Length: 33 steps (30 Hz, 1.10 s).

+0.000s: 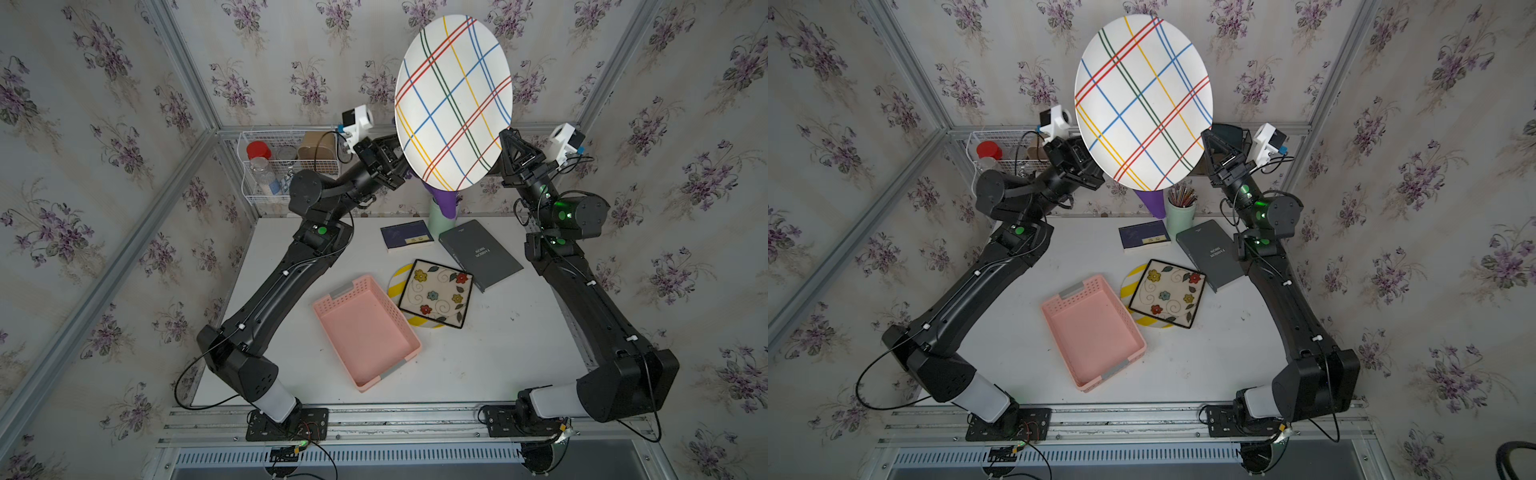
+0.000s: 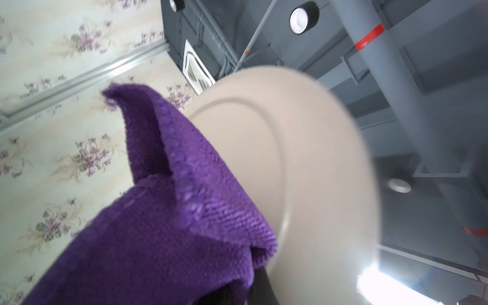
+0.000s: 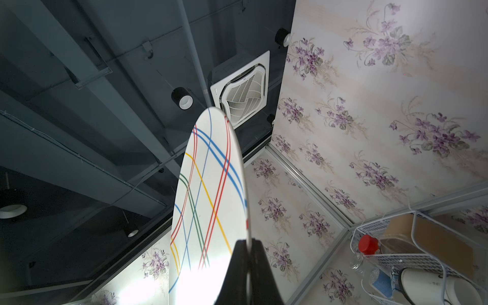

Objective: Wipe the wet plate dry
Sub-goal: Wipe the plate with towel.

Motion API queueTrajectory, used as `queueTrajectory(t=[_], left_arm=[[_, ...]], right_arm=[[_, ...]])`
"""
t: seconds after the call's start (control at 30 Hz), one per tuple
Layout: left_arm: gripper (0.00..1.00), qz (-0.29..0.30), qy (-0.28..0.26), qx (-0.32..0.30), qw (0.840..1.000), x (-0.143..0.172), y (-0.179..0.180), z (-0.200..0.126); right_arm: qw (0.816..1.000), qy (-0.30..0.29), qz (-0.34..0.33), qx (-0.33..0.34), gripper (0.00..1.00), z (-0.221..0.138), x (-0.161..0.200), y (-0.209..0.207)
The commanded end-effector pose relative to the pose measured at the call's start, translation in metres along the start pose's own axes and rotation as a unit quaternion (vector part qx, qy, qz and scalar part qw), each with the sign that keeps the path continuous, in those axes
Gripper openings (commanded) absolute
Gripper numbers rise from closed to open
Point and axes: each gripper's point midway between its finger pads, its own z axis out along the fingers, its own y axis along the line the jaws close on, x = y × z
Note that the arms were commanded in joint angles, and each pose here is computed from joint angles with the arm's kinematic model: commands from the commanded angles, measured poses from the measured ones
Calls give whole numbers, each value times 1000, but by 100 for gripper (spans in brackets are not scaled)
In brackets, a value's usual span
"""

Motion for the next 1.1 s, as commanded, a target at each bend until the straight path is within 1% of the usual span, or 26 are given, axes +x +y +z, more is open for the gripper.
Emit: queueTrajectory(t=[0.0, 0.03, 0.1, 0.17, 0.2, 0.3, 0.4, 0.47, 0.53, 0.57, 0.63, 0.67, 0.73, 0.77, 0.83, 0.9, 0.97, 1.07], left_arm=[[0, 38, 13, 29, 999, -1, -27, -3], [0, 39, 17, 32, 999, -2, -29, 0], [0, 36, 32, 34, 998, 5, -28, 8], [0, 27, 43, 34, 998, 15, -21, 15], [0, 19, 50, 34, 998, 23, -16, 19], [0, -1, 68, 35, 997, 42, -4, 25], [0, 4, 73, 20, 997, 50, 1, 16], [0, 37, 70, -1, 997, 50, -3, 3], [0, 64, 70, -48, 994, 50, -1, -14], [0, 92, 71, -73, 991, 49, -3, -25], [0, 139, 68, -144, 977, 49, -5, -52], [0, 174, 65, -180, 966, 48, -5, -65], [0, 235, 57, -247, 938, 43, -6, -87], [0, 256, 58, -280, 923, 42, -6, -98], [0, 282, 58, -329, 899, 36, -1, -112], [0, 292, 66, -347, 889, 36, 6, -116], [0, 291, 59, -373, 879, 31, 18, -123], [0, 288, 66, -374, 879, 33, 25, -123]], right_arm=[[1000, 31, 0, -6, 0, -3, 32, 3], [999, 42, 8, -3, 0, -2, 49, 1], [999, 48, 16, -1, 0, 4, 66, 1], [999, 47, 13, -9, 0, 14, 66, 4], [999, 42, 11, -13, 0, 20, 61, 5], [1000, 18, -4, -19, 0, 37, 32, 7], [1000, -19, -9, -17, 0, 40, -7, 3], [999, -40, -15, -6, 0, 33, -27, -4], [998, -52, -27, 10, 0, 25, -39, -8], [998, -53, -33, 18, 0, 22, -41, -10], [997, -55, -45, 33, 0, 15, -43, -13], [997, -53, -49, 39, 0, 13, -42, -15], [996, -41, -56, 53, 0, 9, -36, -20], [996, -34, -56, 62, 0, 7, -32, -25], [996, -26, -47, 69, 0, 0, -23, -32], [996, -17, -34, 77, 0, -7, -13, -40], [996, -1, -27, 89, 0, -12, 2, -49], [991, 41, -23, 123, 0, -20, 36, -68]])
